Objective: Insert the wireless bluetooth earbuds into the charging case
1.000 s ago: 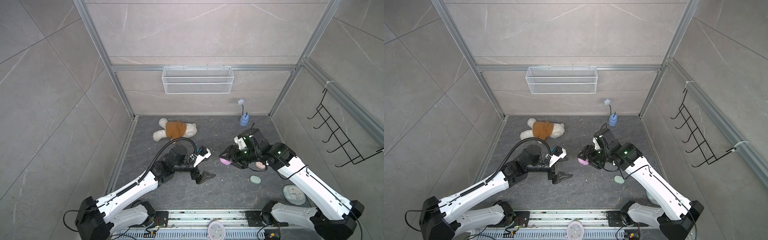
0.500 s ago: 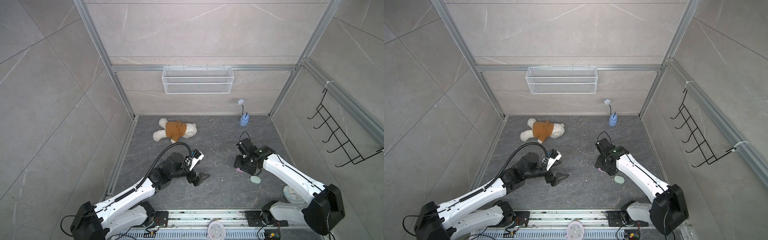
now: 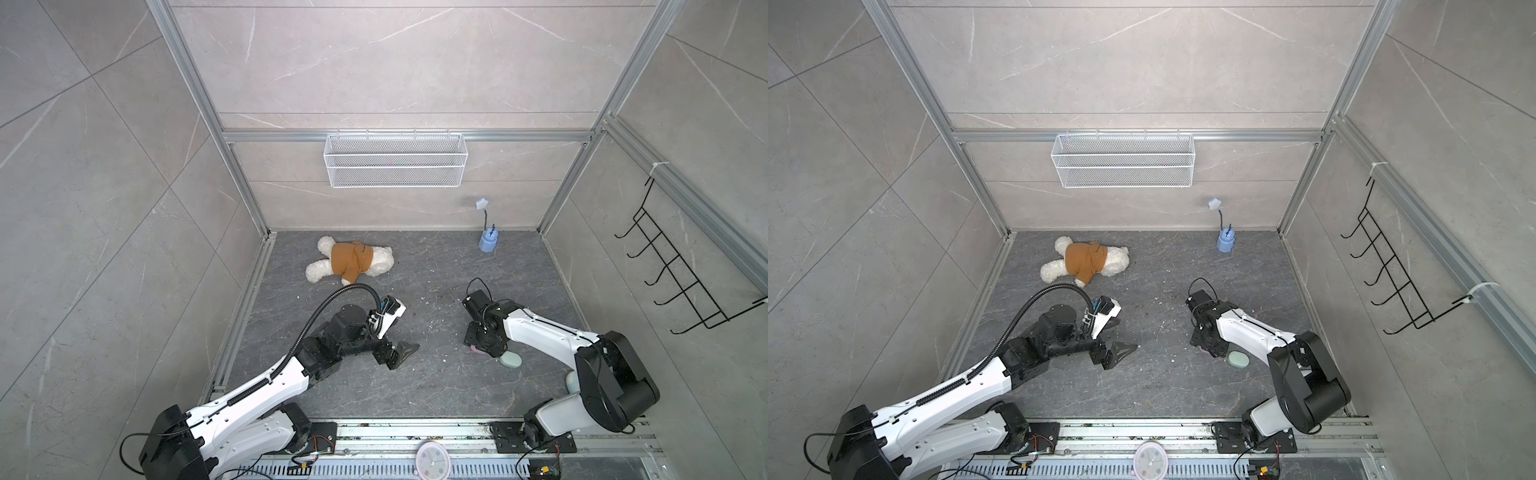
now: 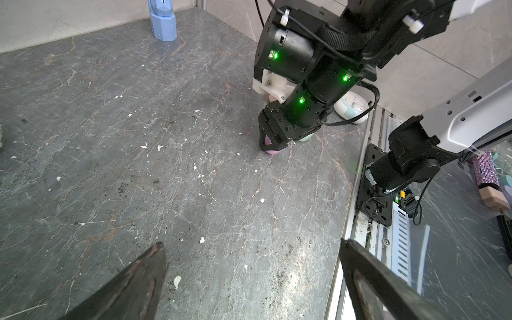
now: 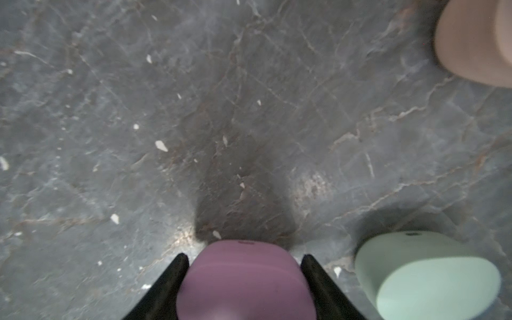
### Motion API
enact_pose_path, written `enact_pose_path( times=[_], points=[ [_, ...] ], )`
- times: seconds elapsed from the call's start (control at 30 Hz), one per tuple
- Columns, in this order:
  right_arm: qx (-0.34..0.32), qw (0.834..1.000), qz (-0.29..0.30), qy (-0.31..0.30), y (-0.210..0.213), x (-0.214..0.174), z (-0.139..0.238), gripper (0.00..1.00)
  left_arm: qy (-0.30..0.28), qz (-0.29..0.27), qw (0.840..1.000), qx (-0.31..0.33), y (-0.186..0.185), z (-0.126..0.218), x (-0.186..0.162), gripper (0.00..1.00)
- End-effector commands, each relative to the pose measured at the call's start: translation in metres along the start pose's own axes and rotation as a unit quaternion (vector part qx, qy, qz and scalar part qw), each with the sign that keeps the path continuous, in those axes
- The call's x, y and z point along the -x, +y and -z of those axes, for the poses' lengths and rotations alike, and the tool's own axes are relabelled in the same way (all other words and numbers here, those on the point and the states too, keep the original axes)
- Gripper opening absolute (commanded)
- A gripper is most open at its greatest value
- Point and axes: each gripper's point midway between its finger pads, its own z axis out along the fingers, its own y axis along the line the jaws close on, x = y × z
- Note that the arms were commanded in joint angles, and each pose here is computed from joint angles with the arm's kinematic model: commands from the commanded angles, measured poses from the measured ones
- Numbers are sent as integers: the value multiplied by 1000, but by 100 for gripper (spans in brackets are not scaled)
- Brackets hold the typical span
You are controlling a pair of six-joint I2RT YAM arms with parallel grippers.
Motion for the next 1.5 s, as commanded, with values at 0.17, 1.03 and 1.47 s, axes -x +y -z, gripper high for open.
enact_pose_path(
  times=[0.17,1.03,1.47],
  points=[
    [-7,1000,10,-5,-2,1,-11,69,-35,-1,999,21,4,10,23,100],
    [84,983,63,-151,15,53,103,100,-42,106,961,250,117,74,12,100],
    [-15,922,98,-373,1,135,143,100,-86,121,894,422,213,128,-25,99]
  ],
)
